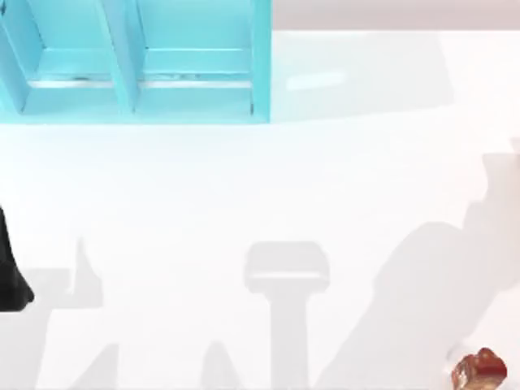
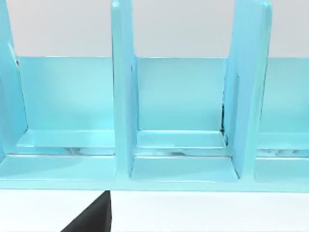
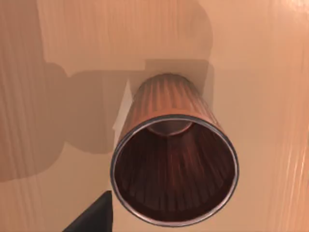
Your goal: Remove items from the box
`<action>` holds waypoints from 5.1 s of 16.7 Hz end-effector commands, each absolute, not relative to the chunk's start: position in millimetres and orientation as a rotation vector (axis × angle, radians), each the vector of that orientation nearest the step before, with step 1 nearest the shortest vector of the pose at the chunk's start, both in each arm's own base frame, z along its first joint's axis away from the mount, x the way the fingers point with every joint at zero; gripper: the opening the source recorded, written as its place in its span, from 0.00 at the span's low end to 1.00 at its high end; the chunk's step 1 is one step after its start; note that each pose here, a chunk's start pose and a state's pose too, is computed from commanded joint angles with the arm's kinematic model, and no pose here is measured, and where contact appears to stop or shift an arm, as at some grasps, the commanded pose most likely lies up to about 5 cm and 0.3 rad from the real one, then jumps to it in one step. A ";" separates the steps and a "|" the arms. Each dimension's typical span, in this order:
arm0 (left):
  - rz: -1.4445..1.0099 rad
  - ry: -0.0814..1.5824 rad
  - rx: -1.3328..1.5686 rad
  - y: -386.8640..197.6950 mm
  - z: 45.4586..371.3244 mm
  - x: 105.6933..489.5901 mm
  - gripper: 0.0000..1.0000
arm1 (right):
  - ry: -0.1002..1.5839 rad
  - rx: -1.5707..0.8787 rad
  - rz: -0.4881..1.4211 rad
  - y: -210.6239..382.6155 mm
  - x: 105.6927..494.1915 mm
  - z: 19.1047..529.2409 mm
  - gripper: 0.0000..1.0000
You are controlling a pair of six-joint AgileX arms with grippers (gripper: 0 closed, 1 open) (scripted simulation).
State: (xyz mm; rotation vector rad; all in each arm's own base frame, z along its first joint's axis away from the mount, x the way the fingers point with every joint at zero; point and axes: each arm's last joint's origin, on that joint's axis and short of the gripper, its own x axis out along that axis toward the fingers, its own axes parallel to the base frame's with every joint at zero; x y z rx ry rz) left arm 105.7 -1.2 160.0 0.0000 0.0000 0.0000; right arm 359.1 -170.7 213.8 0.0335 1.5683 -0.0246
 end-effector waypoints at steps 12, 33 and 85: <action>0.000 0.000 0.000 -1.2 160.0 105.7 1.00 | 1.568 0.033 -0.025 -169.5 355.7 159.2 0.85; 0.000 0.000 0.000 -1.2 160.0 105.7 1.00 | 1.566 0.035 -0.026 -169.5 355.7 160.4 0.00; 0.000 0.000 0.000 -1.2 160.0 105.7 1.00 | 1.504 -0.014 -0.071 180.7 278.7 156.8 0.00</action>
